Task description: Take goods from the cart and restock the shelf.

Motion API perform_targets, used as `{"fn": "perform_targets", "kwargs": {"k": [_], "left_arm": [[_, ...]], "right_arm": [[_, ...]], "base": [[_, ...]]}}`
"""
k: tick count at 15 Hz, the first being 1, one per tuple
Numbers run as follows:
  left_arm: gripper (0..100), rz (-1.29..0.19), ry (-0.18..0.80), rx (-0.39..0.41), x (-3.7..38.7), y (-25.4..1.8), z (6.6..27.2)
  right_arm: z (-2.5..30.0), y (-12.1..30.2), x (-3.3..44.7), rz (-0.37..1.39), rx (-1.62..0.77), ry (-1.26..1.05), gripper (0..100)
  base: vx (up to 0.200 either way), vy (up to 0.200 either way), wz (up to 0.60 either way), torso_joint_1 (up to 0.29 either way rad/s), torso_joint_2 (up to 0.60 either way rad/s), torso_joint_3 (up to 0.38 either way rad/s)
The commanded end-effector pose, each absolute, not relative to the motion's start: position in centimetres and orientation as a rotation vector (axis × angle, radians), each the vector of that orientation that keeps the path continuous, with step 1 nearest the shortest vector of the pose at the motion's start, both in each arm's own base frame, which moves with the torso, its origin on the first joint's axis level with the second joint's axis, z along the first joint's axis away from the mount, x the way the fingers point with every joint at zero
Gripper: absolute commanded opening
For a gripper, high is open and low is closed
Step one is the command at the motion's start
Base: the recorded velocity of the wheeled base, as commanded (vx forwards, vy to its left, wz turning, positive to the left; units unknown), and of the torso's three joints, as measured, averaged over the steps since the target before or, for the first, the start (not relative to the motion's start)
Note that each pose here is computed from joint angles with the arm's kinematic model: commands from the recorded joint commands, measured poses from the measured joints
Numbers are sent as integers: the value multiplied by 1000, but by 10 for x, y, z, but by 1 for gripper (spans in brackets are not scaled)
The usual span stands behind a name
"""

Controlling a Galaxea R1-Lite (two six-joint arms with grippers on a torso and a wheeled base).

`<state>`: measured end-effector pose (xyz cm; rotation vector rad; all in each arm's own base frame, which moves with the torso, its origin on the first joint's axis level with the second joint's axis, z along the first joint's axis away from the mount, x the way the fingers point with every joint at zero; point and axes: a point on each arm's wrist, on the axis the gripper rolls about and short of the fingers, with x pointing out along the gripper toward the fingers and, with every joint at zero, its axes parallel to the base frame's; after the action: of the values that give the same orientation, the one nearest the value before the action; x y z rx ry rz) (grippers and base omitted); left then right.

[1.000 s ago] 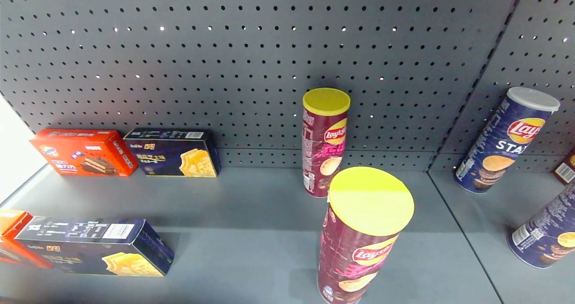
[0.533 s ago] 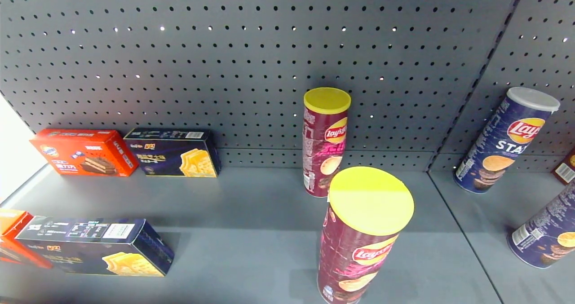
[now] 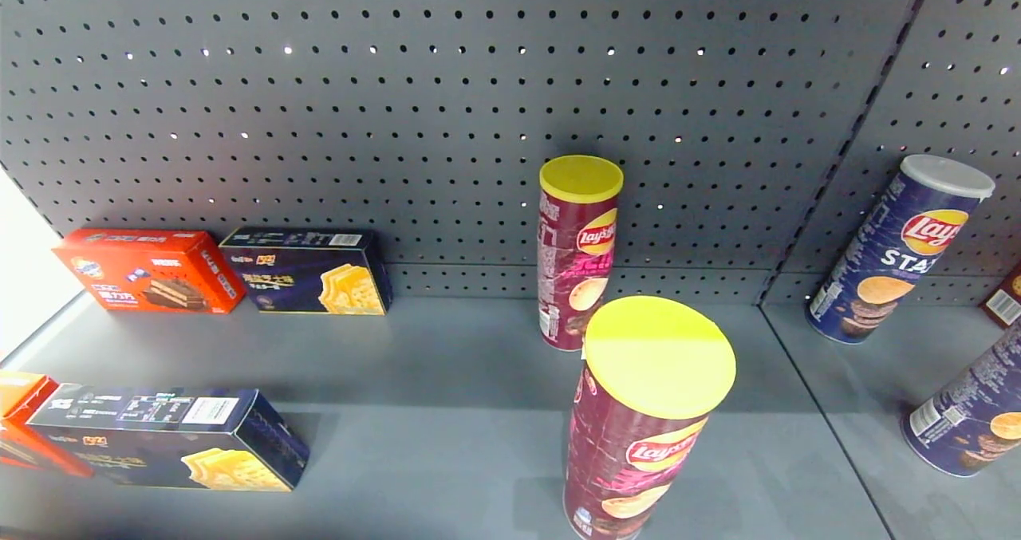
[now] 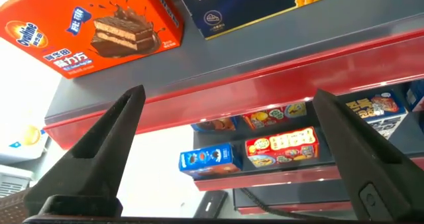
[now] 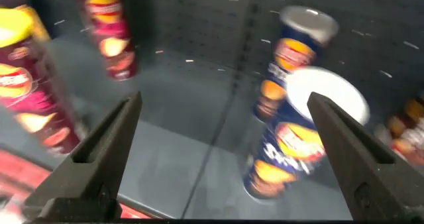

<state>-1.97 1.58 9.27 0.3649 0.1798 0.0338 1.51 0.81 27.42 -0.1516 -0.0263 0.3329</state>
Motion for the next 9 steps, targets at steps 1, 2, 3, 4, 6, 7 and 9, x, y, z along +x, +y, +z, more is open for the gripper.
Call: {"fn": "perform_targets", "kwargs": {"k": [1,2,3,4,6,7,9], "left_arm": [[100,34,185,366,-19,16,93],[100,33,184,366,-19,16,93],[100,34,185,366,-19,16,93],[100,34,185,366,-19,16,93],[100,34,185,366,-19,16,93],[100,34,185,366,-19,16,93],[100,34,185,366,-19,16,93]], "right_arm": [[279,8,29,392,-144,6,100],[280,9,31,418,-143,8,100],[283,9,34,430,-143,9,100],[286,9,37,441,-142,10,100],[292,10,43,460,-142,10,100],[294,11,49,473,-139,22,100],[294,12,57,497,-135,38,100]], "base": [[0,0,0,0,0,0],[0,0,0,0,0,0],[0,0,0,0,0,0],[0,0,0,0,0,0],[0,0,0,0,0,0],[0,0,0,0,0,0],[0,0,0,0,0,0]]}}
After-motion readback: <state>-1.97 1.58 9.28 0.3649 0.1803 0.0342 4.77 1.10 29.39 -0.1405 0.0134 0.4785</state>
